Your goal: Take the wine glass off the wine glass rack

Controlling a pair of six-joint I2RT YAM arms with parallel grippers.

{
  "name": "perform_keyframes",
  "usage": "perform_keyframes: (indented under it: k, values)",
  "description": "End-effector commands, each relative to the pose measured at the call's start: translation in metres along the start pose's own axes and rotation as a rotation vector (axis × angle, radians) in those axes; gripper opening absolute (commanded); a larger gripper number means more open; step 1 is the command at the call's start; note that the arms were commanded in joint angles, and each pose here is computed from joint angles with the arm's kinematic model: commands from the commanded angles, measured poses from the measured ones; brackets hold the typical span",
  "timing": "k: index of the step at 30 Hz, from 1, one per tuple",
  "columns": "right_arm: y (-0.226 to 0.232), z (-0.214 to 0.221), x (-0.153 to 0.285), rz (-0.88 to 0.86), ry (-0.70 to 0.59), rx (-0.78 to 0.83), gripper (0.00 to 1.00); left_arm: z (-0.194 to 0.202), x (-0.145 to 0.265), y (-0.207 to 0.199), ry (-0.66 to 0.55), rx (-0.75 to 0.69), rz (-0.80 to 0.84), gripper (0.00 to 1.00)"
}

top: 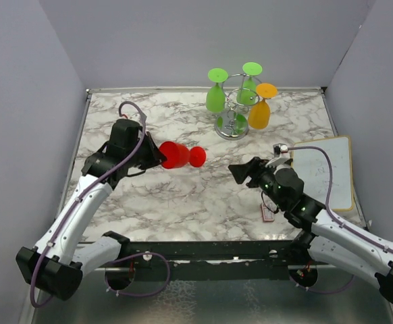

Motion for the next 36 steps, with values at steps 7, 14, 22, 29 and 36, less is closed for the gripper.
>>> perform_keyframes:
  k: [7,14,22,29,36]
  values:
    - [-0.016,-0.015,0.009,0.131,-0.05,0.047,0.64,-0.054,0.041,0.094,-0.328,0.22,-0.822,0.0]
    - [-0.016,-0.015,0.011,0.139,-0.038,0.038,0.61,-0.082,0.068,0.136,-0.501,0.46,-0.99,0.0]
    - [-0.019,-0.021,0.017,0.164,-0.055,0.039,0.6,-0.102,0.057,0.17,-0.416,0.641,-1.029,0.0]
    - [-0.022,-0.02,0.018,0.18,-0.055,0.038,0.59,-0.112,0.04,0.195,-0.327,0.739,-1.036,0.0]
    - [-0.022,-0.017,0.017,0.179,-0.048,0.027,0.58,-0.114,0.045,0.207,-0.327,0.784,-1.041,0.0]
Point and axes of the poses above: each gripper's point midway between its finger pads, its own x axis back along the fingers, its own y axis along the line the jaws close on, z = x × y, the point moved 5 cm from there along x, back along the fingers, and after that the axes turned 10 degrees about x, right-handed, at the moved point
